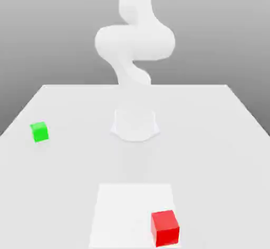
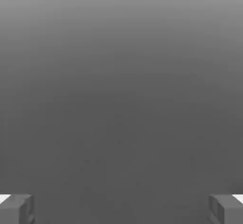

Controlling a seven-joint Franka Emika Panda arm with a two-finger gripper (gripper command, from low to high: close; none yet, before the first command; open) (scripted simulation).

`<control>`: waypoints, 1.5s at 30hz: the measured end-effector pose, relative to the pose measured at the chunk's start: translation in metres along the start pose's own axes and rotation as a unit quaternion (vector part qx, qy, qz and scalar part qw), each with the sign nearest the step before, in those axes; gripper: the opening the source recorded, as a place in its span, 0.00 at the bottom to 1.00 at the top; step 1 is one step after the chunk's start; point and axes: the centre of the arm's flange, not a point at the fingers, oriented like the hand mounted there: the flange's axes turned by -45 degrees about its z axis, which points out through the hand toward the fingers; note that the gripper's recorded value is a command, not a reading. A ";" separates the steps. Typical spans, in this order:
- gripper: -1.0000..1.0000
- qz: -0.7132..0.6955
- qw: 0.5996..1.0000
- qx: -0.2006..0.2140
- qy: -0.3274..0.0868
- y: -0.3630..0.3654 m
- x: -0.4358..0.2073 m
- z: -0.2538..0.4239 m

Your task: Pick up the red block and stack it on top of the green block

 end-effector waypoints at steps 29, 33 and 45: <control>0.50 -0.089 0.931 0.034 -0.354 -0.059 -0.274 0.445; 0.00 -0.089 0.930 0.034 -0.354 -0.059 -0.281 0.452; 0.00 -0.010 0.935 -0.015 -0.353 0.016 -0.239 0.395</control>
